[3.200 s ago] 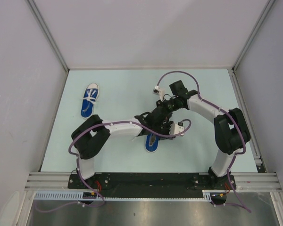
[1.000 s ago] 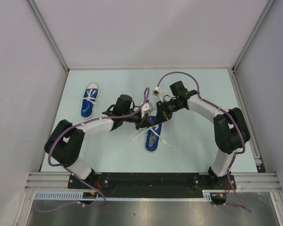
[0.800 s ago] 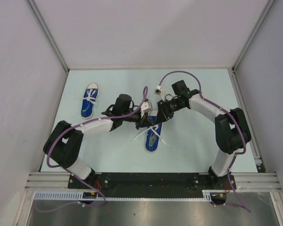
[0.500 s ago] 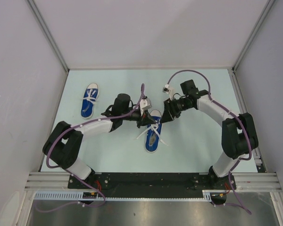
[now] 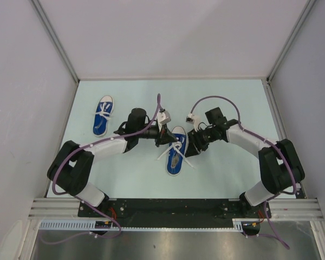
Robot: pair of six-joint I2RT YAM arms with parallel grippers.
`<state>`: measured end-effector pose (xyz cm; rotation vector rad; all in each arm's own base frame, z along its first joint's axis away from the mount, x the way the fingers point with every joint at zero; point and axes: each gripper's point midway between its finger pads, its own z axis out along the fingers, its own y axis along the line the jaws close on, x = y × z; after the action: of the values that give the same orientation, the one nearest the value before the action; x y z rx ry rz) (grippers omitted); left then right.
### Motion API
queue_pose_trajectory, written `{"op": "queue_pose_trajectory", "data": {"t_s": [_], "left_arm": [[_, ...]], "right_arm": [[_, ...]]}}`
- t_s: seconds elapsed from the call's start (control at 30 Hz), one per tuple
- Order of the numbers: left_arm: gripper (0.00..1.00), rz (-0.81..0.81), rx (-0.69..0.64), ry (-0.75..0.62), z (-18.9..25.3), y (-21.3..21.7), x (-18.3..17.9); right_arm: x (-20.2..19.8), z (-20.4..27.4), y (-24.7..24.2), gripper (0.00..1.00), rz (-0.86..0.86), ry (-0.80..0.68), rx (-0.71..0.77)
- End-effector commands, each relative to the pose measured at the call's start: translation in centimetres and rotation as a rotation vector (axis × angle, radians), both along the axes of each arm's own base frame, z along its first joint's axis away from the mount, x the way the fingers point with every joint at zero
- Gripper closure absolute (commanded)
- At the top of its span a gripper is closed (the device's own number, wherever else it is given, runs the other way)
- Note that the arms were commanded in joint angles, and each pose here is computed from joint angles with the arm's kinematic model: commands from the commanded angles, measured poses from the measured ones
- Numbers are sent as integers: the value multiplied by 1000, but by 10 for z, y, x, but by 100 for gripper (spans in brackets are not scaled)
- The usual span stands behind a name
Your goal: Tie the shoes
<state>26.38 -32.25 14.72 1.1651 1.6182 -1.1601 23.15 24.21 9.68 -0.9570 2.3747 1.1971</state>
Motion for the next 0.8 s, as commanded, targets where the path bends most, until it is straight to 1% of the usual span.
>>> {"op": "queue_pose_trajectory", "data": {"t_s": [0.0, 0.07, 0.17, 0.33, 0.6, 0.67, 0.77], "left_arm": [[100, -25, -54, -30, 18, 1, -6], [100, -31, -55, -30, 18, 0, -8], [100, -27, -53, -30, 18, 0, -6], [100, -22, -53, -26, 17, 0, -3], [100, -16, -49, -21, 14, 1, 0], [100, -14, -49, -21, 15, 1, 1], [100, -12, -52, -21, 16, 2, 2]], "right_arm": [[18, 15, 18, 46, -65, -172, 45], [19, 13, 23, 46, -76, -205, 53], [21, 5, 28, 48, -81, -200, 50], [26, 0, 39, 49, -63, -232, 65], [16, -10, 43, 53, 22, -236, 69], [11, -13, 43, 55, 41, -232, 65], [5, -17, 39, 61, 49, -219, 51]]}}
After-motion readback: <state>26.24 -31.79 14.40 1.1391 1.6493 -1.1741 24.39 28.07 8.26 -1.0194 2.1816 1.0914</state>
